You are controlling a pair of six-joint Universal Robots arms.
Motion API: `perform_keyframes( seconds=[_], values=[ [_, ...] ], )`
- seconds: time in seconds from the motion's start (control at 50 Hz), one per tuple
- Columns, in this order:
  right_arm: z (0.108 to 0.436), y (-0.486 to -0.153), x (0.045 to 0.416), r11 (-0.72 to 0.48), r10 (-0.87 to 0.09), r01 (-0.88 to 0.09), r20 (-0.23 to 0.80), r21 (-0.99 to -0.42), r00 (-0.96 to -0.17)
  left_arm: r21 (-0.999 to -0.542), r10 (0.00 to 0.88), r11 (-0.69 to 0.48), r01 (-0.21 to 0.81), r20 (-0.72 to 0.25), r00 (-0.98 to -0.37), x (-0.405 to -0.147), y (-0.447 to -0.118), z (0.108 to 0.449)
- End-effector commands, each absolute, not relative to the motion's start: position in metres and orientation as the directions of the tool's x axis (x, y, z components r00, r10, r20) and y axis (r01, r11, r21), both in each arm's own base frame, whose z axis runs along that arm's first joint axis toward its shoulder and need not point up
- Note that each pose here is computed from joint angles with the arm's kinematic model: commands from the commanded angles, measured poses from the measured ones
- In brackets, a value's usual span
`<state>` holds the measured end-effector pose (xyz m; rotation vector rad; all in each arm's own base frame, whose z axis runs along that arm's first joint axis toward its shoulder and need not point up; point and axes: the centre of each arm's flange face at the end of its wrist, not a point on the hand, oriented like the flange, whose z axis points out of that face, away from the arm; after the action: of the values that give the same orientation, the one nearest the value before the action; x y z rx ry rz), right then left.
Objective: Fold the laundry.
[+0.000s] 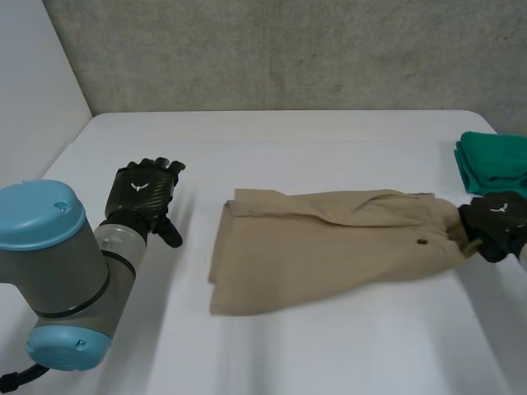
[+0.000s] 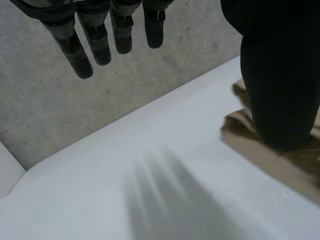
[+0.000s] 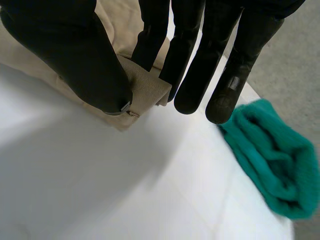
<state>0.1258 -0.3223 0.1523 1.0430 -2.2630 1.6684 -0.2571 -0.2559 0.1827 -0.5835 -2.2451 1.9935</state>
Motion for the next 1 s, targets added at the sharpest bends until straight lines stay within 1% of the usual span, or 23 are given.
perform_keyframes(
  seconds=[0.02, 0.06, 0.12, 0.18, 0.2, 0.24, 0.28, 0.3, 0.34, 0.4, 0.42, 0.52, 0.6, 0.62, 0.66, 0.68, 0.74, 0.76, 0.78, 0.82, 0.88, 0.96, 1.0],
  values=[
    [0.189, -0.320, 0.147, 0.002, -0.451, -0.675, 0.602, -0.738, -0.659, -0.972, 0.333, 0.077, 0.224, -0.187, -0.924, -0.257, -0.256, 0.184],
    [0.207, -0.311, 0.187, -0.116, -0.496, -0.639, 0.601, -0.761, -0.626, -0.972, 0.331, 0.074, 0.223, -0.187, -0.925, -0.256, -0.256, 0.185],
    [0.219, -0.299, 0.218, -0.202, -0.534, -0.605, 0.605, -0.770, -0.590, -0.973, 0.323, 0.073, 0.221, -0.186, -0.928, -0.255, -0.258, 0.186],
    [0.232, -0.265, 0.276, -0.360, -0.605, -0.537, 0.629, -0.763, -0.488, -0.974, 0.312, 0.068, 0.216, -0.185, -0.932, -0.252, -0.260, 0.190],
    [0.233, -0.259, 0.285, -0.378, -0.618, -0.525, 0.630, -0.762, -0.470, -0.974, 0.310, 0.066, 0.216, -0.185, -0.933, -0.251, -0.260, 0.191],
    [0.221, -0.226, 0.329, -0.447, -0.698, -0.461, 0.621, -0.766, -0.355, -0.976, 0.300, 0.063, 0.209, -0.181, -0.937, -0.248, -0.262, 0.194],
    [0.213, -0.208, 0.348, -0.470, -0.738, -0.430, 0.610, -0.771, -0.288, -0.977, 0.296, 0.057, 0.203, -0.178, -0.939, -0.248, -0.263, 0.196],
    [0.203, -0.193, 0.362, -0.476, -0.770, -0.408, 0.593, -0.779, -0.235, -0.979, 0.291, 0.050, 0.199, -0.177, -0.940, -0.247, -0.264, 0.199],
    [0.185, -0.178, 0.374, -0.474, -0.807, -0.392, 0.567, -0.788, -0.164, -0.980, 0.290, 0.040, 0.195, -0.175, -0.941, -0.247, -0.265, 0.202],
    [0.165, -0.170, 0.381, -0.448, -0.841, -0.400, 0.529, -0.799, -0.115, -0.982, 0.285, 0.025, 0.188, -0.173, -0.943, -0.248, -0.268, 0.207],
    [0.165, -0.171, 0.382, -0.445, -0.844, -0.398, 0.525, -0.802, -0.115, -0.982, 0.287, 0.019, 0.186, -0.172, -0.942, -0.249, -0.269, 0.208],
    [0.183, -0.180, 0.385, -0.429, -0.841, -0.372, 0.514, -0.823, -0.169, -0.986, 0.277, -0.024, 0.165, -0.165, -0.947, -0.251, -0.278, 0.222],
    [0.206, -0.186, 0.381, -0.337, -0.867, -0.318, 0.424, -0.886, -0.262, -0.987, 0.271, -0.070, 0.146, -0.160, -0.949, -0.255, -0.286, 0.236],
    [0.216, -0.194, 0.373, -0.283, -0.870, -0.298, 0.375, -0.912, -0.321, -0.987, 0.271, -0.087, 0.137, -0.156, -0.950, -0.258, -0.289, 0.242],
    [0.226, -0.209, 0.361, -0.225, -0.858, -0.279, 0.326, -0.934, -0.398, -0.986, 0.277, -0.103, 0.129, -0.154, -0.948, -0.262, -0.290, 0.246],
    [0.233, -0.222, 0.348, -0.159, -0.843, -0.257, 0.267, -0.953, -0.468, -0.986, 0.279, -0.109, 0.127, -0.153, -0.948, -0.264, -0.291, 0.248],
    [0.240, -0.236, 0.330, -0.069, -0.812, -0.210, 0.177, -0.975, -0.556, -0.986, 0.316, -0.121, 0.118, -0.151, -0.937, -0.278, -0.292, 0.247],
    [0.245, -0.244, 0.320, -0.020, -0.790, -0.174, 0.122, -0.985, -0.601, -0.986, 0.335, -0.122, 0.116, -0.151, -0.930, -0.286, -0.290, 0.246],
    [0.247, -0.247, 0.315, 0.003, -0.779, -0.156, 0.096, -0.988, -0.619, -0.986, 0.372, -0.125, 0.111, -0.150, -0.916, -0.299, -0.284, 0.244],
    [0.246, -0.255, 0.305, 0.048, -0.754, -0.133, 0.051, -0.990, -0.655, -0.986, 0.412, -0.123, 0.109, -0.151, -0.899, -0.313, -0.276, 0.241],
    [0.240, -0.268, 0.286, 0.132, -0.704, -0.118, -0.010, -0.984, -0.710, -0.988, 0.508, -0.094, 0.126, -0.156, -0.847, -0.341, -0.260, 0.229],
    [0.237, -0.270, 0.280, 0.159, -0.692, -0.128, -0.018, -0.979, -0.722, -0.992, 0.567, -0.051, 0.117, -0.125, -0.814, -0.353, -0.255, 0.221],
    [0.236, -0.270, 0.281, 0.164, -0.693, -0.129, -0.021, -0.978, -0.721, -0.993, 0.574, -0.022, 0.118, -0.109, -0.811, -0.356, -0.256, 0.215]
  ],
)
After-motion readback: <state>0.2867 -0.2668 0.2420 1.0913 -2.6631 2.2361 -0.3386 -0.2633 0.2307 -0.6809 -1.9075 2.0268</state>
